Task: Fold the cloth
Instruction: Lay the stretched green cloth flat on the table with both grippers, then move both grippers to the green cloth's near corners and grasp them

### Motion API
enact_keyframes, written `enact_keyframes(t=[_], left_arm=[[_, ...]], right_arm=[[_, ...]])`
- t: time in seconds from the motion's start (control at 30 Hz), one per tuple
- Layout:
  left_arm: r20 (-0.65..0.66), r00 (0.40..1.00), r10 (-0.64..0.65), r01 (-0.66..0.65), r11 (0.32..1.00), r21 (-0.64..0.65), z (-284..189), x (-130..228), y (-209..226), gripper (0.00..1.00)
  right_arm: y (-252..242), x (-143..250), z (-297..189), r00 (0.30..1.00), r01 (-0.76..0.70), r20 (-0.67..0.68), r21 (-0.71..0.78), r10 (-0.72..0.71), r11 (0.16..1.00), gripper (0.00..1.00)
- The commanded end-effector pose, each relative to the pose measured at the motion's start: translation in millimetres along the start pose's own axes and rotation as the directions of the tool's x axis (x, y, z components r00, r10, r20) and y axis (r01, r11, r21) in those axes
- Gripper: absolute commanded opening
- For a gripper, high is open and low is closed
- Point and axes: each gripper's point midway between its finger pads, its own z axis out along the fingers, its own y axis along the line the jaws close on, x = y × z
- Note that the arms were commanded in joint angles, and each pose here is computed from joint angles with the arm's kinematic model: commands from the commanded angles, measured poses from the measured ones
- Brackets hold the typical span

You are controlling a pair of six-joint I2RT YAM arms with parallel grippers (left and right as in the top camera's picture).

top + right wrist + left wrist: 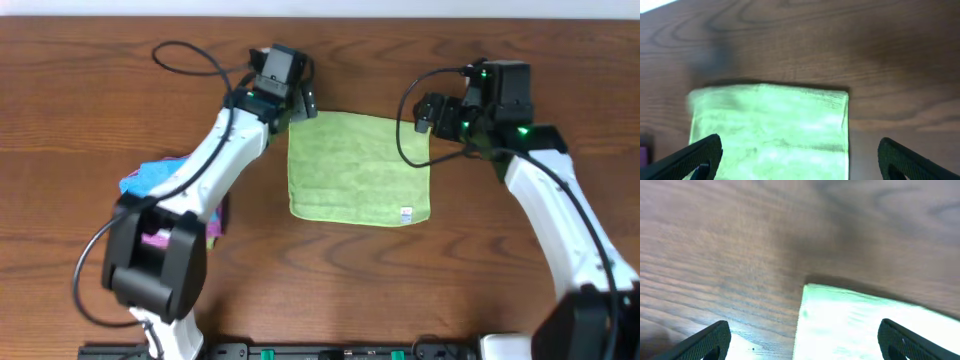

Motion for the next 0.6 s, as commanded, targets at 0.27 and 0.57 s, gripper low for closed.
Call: enact_keyframes(t=[0.27,0.57], left_arm=[[-0.113,0.993,-0.030,0.026,0.999,-0.037,-23.2,22.2,11.0,0.95],[-0.465,0.878,-0.113,0.140,0.990,0.024,-53.0,97.3,-2.3,0.95]], right_arm=[[-4.3,45.8,-21.7,0.982,-0.039,-0.182,0.040,0.046,0.998,0.99],[-25.9,110.3,-58.6,0.961,-0.066,-0.265,0.055,0.078,0.996,0.99]])
